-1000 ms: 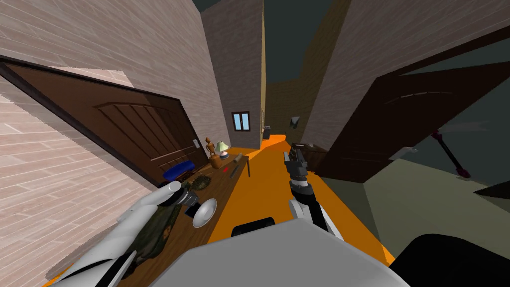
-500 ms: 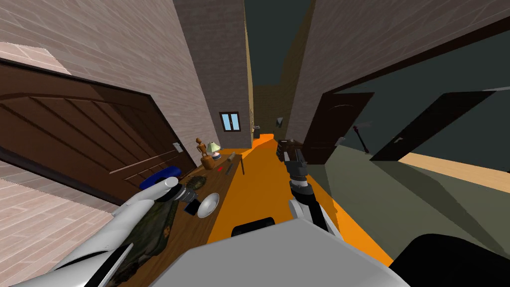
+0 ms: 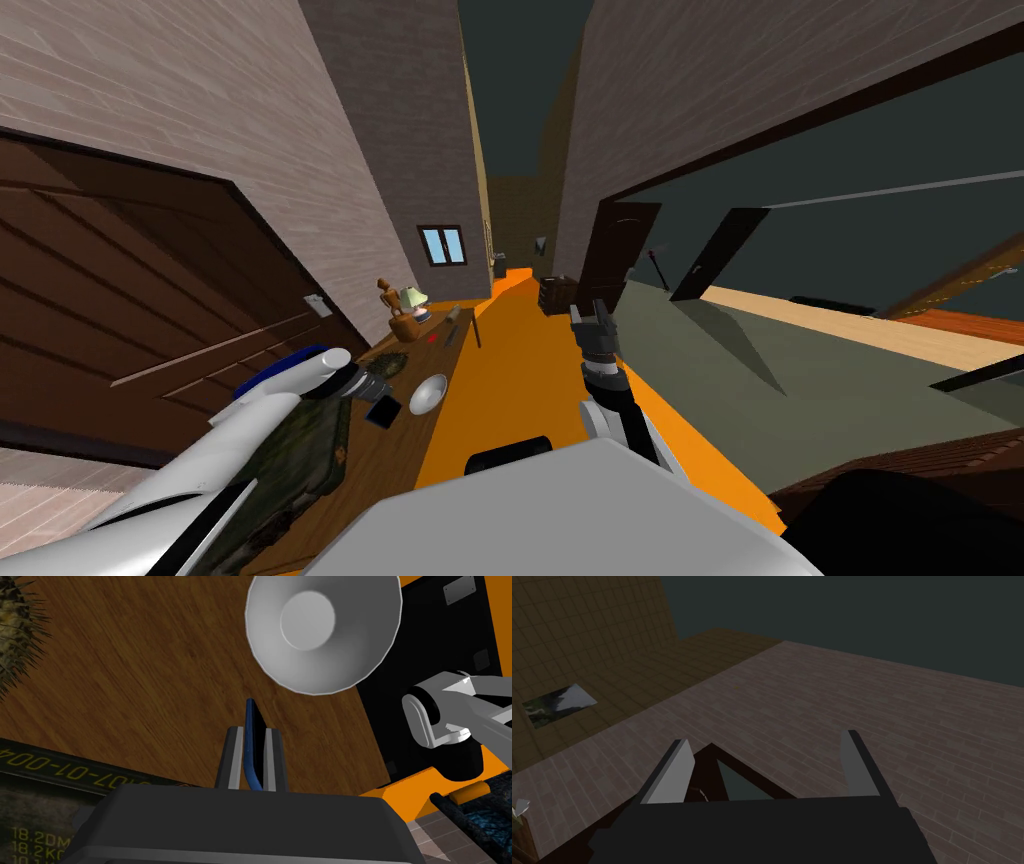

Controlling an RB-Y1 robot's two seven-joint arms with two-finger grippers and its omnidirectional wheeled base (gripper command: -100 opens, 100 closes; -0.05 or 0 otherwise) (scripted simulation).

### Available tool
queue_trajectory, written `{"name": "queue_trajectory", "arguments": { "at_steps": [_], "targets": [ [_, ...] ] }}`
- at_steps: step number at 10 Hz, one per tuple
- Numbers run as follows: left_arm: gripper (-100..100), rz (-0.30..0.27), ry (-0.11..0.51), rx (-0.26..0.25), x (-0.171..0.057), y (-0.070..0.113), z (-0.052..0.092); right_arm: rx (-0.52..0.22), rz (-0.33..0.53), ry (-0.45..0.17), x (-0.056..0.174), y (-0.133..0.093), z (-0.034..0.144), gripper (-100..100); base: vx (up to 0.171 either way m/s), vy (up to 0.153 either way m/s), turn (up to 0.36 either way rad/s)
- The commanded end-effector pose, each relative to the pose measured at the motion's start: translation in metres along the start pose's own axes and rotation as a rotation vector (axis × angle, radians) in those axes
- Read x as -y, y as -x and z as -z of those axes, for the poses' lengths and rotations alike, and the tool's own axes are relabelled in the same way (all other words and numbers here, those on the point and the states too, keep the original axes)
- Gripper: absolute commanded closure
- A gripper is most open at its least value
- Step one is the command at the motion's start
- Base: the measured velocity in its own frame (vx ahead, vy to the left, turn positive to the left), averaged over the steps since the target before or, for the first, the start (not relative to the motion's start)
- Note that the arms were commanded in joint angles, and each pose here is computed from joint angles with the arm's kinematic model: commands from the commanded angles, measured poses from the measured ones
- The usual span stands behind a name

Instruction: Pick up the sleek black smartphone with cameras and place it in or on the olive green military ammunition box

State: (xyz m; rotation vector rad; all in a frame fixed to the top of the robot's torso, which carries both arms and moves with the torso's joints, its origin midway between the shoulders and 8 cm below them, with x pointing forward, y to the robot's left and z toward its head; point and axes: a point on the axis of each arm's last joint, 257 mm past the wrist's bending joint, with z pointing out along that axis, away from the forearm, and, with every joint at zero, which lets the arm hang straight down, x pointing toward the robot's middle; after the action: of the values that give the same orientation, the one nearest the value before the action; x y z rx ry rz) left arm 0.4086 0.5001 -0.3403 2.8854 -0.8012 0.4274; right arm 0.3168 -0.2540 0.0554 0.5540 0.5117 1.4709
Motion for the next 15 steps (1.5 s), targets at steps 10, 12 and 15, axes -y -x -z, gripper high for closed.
{"name": "queue_trajectory", "arguments": {
  "at_steps": [10, 12, 15],
  "targets": [
    [100, -0.002, 0.005, 0.062, 0.021, 0.007, 0.073, 0.0, 0.0, 0.0, 0.0, 0.0, 0.0, 0, -0.253, 0.127, -0.363],
    [100, -0.011, 0.002, 0.087, 0.024, 0.014, 0.088, 0.0, 0.001, 0.0, 0.0, 0.0, 0.0, 0, -0.251, 0.188, -0.34],
    [100, -0.029, -0.004, 0.132, 0.028, 0.026, 0.108, 0.0, 0.001, -0.001, 0.0, 0.0, 0.0, 0, -0.176, 0.2, -0.292]
  ]
}}
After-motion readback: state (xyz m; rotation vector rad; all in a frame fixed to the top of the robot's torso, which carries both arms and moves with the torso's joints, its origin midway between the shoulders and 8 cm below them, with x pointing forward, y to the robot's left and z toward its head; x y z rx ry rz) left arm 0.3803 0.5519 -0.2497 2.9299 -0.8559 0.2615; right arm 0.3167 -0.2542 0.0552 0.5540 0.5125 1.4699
